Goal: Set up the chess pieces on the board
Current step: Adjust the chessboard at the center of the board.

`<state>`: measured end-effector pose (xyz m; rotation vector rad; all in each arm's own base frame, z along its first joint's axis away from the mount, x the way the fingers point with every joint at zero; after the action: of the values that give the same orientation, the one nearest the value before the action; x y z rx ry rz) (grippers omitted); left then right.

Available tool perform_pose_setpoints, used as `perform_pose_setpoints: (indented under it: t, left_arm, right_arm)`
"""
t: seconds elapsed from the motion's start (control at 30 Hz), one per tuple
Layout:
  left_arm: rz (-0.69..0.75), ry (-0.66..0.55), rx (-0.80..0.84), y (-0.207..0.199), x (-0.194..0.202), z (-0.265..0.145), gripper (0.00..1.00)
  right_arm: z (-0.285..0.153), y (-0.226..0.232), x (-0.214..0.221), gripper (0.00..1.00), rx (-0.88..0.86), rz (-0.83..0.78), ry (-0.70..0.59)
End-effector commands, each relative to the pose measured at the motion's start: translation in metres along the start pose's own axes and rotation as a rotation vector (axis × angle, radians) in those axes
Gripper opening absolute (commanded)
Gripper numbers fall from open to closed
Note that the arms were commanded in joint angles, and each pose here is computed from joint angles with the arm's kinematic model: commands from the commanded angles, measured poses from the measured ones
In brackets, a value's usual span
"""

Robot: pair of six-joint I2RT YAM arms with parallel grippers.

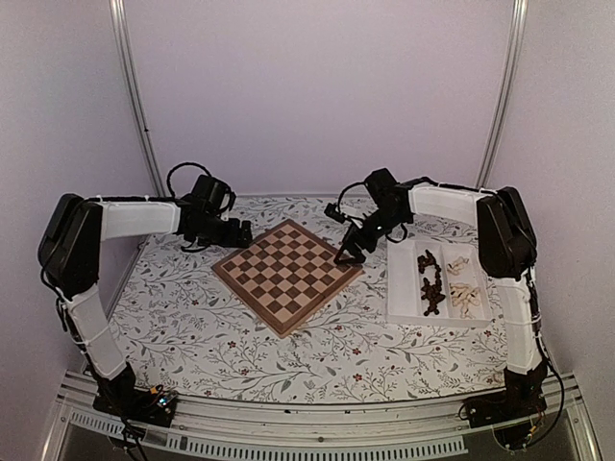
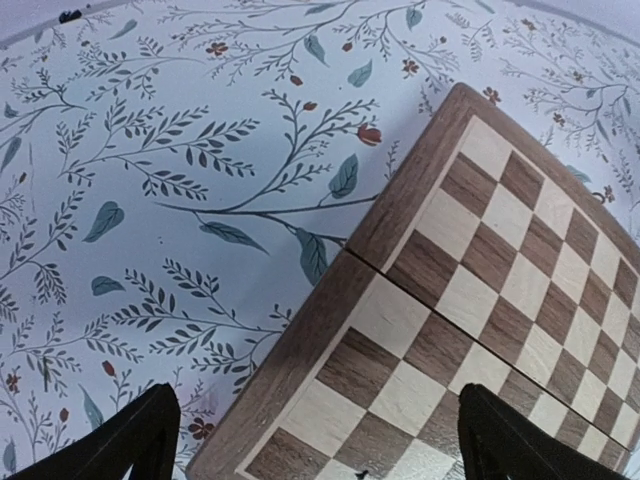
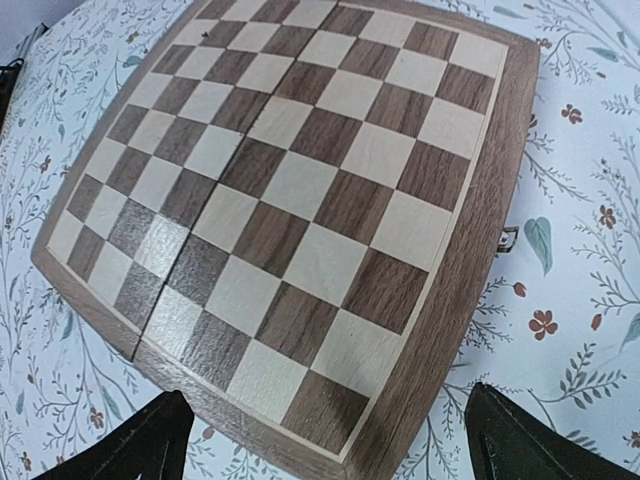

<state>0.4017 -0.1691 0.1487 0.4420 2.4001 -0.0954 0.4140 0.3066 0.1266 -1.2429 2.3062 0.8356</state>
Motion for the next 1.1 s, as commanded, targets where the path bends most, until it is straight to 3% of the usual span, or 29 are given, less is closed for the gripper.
perform_pose_setpoints:
  t: [0.0,0.27,0.57,1.07]
  left_arm:
    - [0.020,-0.074,0.004,0.014,-0.031,0.012,0.99]
    - [-0.017,0.000,0.143,0.022,-0.006,0.042,0.99]
    - [-0.047,0.088,0.333,0.002,0.027,0.042,0.96]
    - [0.047,0.248,0.515,-0.079,0.113,-0.029,0.90]
  right_arm:
    - [-0.046,0.026,-0.019,0.99,0.002,-0.017,-0.069]
    - [-0.079,0.063,-0.001,0.99,-0.080,-0.046,-0.087]
    - [-0.092,0.081,0.005,0.99,-0.128,-0.096,-0.133]
    - [-0.079,0.079,0.017,0.99,-0.171,-0.105,-0.094]
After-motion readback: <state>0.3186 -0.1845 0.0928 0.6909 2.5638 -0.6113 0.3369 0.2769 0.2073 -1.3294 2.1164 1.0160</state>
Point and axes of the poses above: each gripper's point midway between its finger pads, its own z axis out along the fingers, its own y axis along the line the jaws close on, x = y × z, the point moved 7 cm from there along -z, back along the fingers, and after that the axes turned 14 degrees about z, right-handed, at the moved point
